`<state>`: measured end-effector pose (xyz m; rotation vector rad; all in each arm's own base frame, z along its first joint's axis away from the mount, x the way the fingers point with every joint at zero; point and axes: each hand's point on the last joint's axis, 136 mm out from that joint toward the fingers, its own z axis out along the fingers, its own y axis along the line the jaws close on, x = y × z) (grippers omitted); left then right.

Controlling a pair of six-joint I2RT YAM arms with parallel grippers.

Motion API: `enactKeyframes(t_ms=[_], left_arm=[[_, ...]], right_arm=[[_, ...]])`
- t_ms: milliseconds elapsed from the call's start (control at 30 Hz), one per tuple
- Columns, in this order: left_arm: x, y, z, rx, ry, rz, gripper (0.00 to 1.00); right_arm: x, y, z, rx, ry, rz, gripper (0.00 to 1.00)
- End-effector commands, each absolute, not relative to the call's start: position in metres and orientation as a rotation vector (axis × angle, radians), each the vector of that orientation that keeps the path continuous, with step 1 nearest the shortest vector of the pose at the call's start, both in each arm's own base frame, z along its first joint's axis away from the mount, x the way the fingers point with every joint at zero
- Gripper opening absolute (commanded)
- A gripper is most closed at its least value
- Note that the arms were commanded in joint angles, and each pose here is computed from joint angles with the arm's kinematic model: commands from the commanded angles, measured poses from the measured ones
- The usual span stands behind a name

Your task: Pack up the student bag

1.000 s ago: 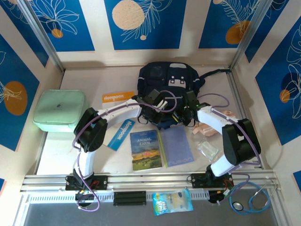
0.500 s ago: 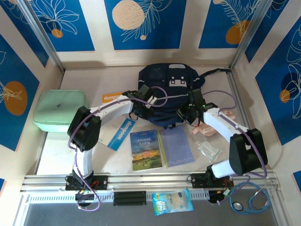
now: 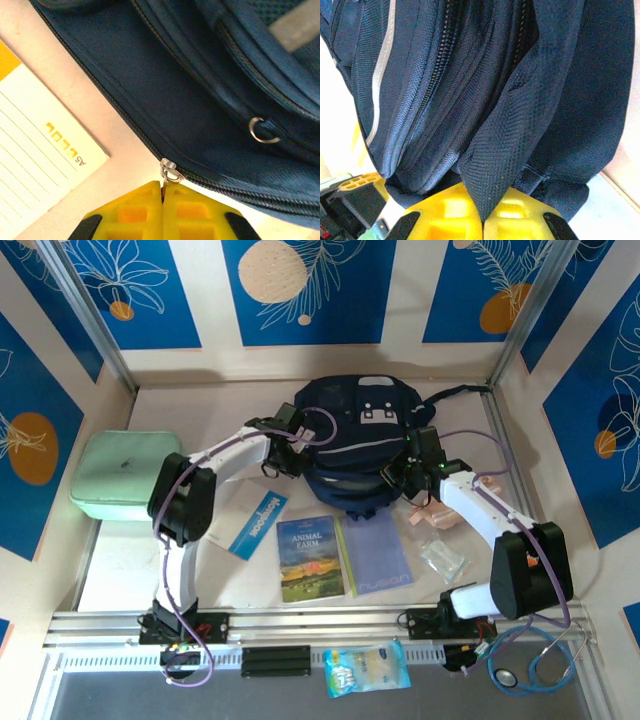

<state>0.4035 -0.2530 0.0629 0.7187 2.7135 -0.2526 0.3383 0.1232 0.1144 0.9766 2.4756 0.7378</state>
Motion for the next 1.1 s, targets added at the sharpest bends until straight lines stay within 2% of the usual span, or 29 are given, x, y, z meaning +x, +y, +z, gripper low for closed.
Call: enactKeyframes(t_ms=[0,300,733,933,1000,1033,1067], left_arm=[[0.428,-0.231,0.061,0.615,2.728,-0.174,0.00],[0.457,-0.221,0.054,0.726,2.690,-0.156,0.00],[0.514,-0.227,0.064,0.528,2.600,-0.190,0.00],[0.529,-0.245,0.073,0.590,2.488,-0.270,0.00],[0.533,-0.244,0.073,0.591,2.477,-0.248,0.00],[0.534,-0.242,0.073,0.586,2.478,-0.235,0.00],[0.532,-0.241,0.076,0.586,2.479,-0.234,0.04]], right_arm=[[0.339,0.112,0.119,0.977,2.440,0.706,0.04],[0.336,0.112,0.114,0.964,2.477,0.669,0.03],[0.331,0.115,0.113,0.954,2.478,0.704,0.03],[0.331,0.116,0.113,0.944,2.482,0.710,0.03],[0.331,0.118,0.112,0.937,2.485,0.723,0.05],[0.332,0.121,0.113,0.927,2.488,0.739,0.09],[0.332,0.124,0.113,0.916,2.490,0.758,0.15]])
